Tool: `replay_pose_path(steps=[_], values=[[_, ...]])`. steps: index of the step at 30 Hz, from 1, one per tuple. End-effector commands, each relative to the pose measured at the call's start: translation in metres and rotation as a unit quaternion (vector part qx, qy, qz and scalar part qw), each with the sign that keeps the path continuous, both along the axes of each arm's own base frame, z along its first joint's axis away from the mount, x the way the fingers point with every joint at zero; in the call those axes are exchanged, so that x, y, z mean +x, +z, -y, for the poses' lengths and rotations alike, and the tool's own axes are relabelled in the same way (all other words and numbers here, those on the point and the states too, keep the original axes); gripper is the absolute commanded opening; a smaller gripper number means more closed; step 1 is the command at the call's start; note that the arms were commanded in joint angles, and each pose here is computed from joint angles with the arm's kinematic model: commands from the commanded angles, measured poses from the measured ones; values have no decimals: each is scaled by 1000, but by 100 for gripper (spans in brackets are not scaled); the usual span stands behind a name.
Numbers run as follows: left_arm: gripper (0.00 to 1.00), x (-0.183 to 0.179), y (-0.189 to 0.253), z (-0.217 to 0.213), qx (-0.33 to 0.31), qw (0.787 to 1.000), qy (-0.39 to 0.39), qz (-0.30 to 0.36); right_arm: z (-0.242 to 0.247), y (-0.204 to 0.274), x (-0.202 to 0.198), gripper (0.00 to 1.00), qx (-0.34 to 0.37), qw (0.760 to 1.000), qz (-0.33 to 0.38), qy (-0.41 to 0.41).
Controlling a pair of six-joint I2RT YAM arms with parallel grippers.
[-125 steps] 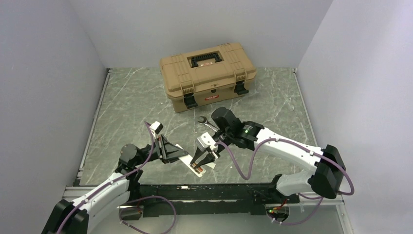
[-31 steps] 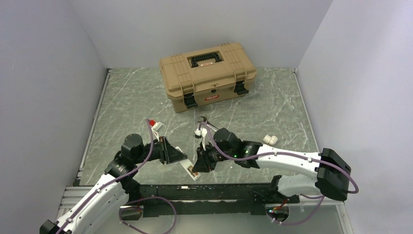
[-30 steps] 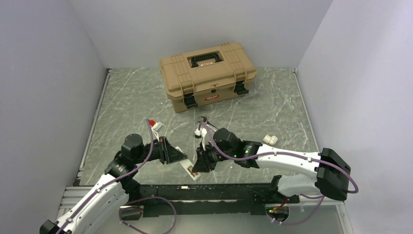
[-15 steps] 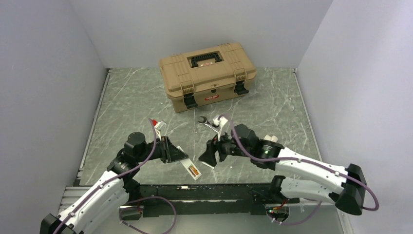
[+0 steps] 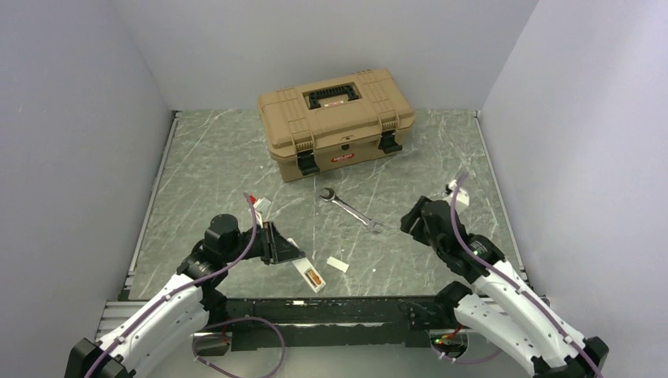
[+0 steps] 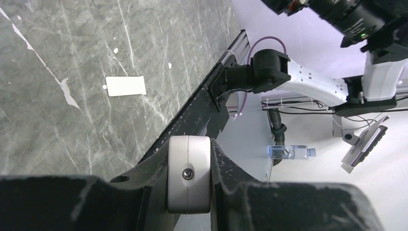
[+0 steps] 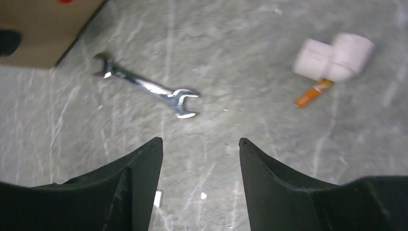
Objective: Load the batteries into the remote control
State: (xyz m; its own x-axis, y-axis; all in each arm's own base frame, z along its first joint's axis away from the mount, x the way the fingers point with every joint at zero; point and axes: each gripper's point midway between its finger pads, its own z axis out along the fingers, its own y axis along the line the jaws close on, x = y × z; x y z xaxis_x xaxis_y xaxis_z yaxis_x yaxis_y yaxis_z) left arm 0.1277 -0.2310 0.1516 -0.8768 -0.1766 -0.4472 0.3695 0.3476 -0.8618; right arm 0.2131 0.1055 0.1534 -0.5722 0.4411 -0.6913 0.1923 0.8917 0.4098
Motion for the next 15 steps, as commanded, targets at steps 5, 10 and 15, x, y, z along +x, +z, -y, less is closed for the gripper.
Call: replay_pose_path(steps=[5, 10, 15], values=[[0, 0, 18, 4, -25, 999, -15, 38, 59, -42, -9, 59, 5, 984, -29, -177], [0, -2, 18, 3, -27, 999, -15, 39, 64, -61, 4, 60, 5, 980, -51, -192], [0, -1, 17, 3, -32, 999, -10, 38, 74, -82, 10, 64, -4, 976, -73, -204]])
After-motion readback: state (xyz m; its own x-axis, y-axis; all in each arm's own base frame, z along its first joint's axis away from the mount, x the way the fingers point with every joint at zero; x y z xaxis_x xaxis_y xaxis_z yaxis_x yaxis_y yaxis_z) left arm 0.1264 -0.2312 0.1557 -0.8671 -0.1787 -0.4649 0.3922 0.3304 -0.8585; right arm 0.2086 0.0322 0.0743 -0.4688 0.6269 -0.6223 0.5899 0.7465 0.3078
